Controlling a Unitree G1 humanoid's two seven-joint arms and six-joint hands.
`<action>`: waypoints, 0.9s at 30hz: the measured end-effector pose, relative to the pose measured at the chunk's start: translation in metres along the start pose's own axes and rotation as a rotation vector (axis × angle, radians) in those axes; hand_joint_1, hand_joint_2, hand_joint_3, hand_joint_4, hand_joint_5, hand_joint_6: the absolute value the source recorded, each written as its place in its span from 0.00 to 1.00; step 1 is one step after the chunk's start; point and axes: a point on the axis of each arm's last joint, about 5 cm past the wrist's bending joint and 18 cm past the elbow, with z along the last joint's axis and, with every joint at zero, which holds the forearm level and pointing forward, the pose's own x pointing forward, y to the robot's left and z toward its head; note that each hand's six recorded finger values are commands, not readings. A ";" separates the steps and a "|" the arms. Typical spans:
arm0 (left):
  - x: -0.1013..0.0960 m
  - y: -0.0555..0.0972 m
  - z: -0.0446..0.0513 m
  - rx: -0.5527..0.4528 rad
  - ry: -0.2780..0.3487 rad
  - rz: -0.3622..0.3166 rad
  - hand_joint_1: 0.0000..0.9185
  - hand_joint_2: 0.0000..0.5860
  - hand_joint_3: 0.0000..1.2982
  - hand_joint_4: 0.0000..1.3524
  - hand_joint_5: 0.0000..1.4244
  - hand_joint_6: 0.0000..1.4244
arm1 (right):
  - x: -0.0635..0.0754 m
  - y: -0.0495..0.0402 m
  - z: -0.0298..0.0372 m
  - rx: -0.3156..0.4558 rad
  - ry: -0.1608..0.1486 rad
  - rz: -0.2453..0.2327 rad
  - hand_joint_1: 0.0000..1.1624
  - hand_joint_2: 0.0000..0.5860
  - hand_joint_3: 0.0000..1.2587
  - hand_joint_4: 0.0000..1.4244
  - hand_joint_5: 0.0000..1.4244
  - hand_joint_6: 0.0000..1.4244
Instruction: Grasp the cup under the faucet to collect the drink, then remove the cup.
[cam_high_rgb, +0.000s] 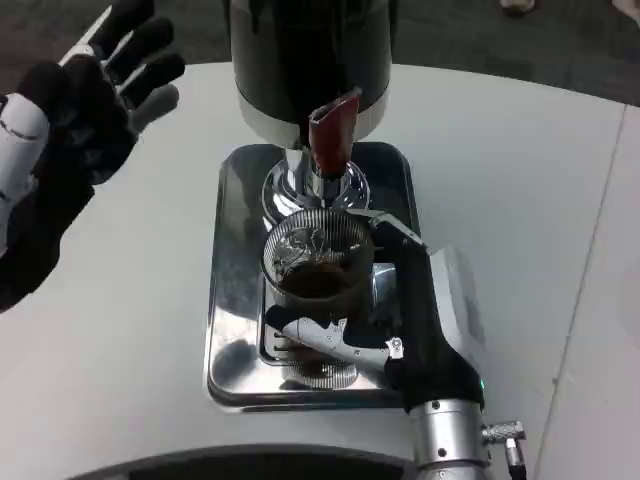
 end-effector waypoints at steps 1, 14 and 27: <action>-0.001 0.000 0.0004 0.008 0.005 0.000 0.00 0.40 0.00 0.00 0.00 0.00 | 0.000 -0.0004 0.0008 0.001 -0.002 0.003 0.94 0.19 0.61 0.66 0.66 0.90; -0.037 -0.004 0.0090 0.463 0.244 -0.104 0.00 0.37 0.00 0.00 0.00 0.00 | -0.017 -0.0051 0.0095 -0.020 -0.037 0.043 0.93 0.18 0.61 0.67 0.67 0.91; -0.055 -0.038 0.0140 0.835 0.408 -0.229 0.00 0.23 0.00 0.00 0.00 0.00 | -0.027 -0.0139 0.0212 -0.024 -0.096 0.071 0.92 0.18 0.61 0.68 0.67 0.93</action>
